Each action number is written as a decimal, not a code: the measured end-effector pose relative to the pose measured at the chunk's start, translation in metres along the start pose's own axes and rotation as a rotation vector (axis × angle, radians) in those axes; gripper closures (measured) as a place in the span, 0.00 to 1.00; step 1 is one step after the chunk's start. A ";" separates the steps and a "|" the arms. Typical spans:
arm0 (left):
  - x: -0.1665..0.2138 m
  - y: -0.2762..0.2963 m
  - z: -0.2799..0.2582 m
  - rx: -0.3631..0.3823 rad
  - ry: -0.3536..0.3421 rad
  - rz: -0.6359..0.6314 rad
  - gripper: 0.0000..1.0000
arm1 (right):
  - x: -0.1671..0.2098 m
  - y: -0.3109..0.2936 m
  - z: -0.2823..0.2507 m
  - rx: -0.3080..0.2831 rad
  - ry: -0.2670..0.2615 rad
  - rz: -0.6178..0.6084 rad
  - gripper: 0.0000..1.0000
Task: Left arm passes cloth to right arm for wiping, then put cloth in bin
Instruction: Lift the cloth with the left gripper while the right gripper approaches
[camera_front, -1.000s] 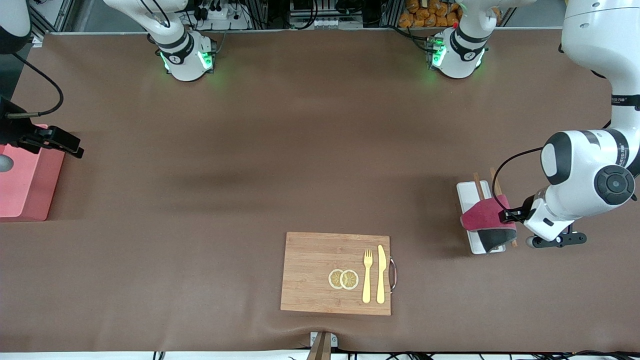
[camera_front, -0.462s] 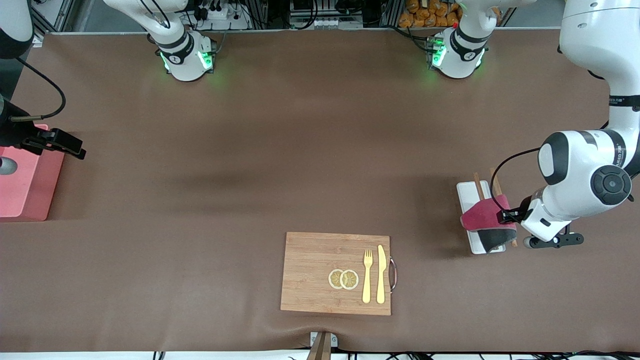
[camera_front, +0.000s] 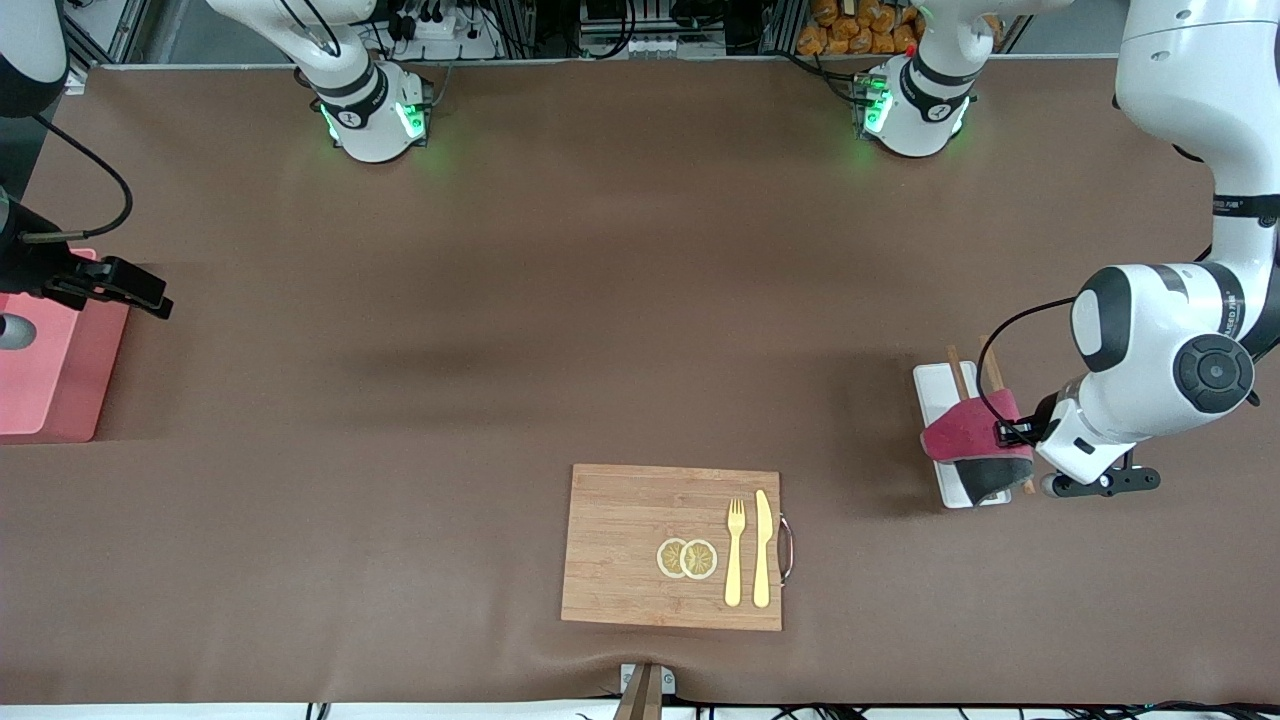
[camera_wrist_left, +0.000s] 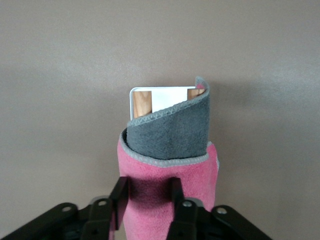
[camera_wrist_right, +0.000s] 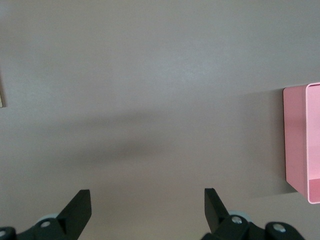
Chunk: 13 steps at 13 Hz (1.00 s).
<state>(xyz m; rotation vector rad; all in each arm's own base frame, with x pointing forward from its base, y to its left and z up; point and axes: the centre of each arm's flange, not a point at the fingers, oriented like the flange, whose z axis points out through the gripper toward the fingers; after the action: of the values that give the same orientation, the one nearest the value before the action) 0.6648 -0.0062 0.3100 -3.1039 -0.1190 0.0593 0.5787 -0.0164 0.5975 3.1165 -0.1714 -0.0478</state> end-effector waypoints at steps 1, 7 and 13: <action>0.000 0.000 0.000 0.000 0.000 0.000 0.74 | 0.000 0.000 0.000 0.000 0.000 0.001 0.00; 0.002 0.001 -0.005 -0.001 0.011 0.002 0.96 | -0.001 0.001 0.001 -0.001 -0.009 0.003 0.00; 0.004 0.020 -0.038 -0.016 0.066 0.029 0.96 | -0.017 -0.024 0.010 0.038 -0.140 0.213 0.00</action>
<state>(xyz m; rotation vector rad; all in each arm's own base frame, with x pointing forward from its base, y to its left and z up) 0.6722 -0.0269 0.3467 -3.1192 -0.0729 -0.0429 0.5646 0.0093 0.5870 3.1112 -0.5105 -0.2625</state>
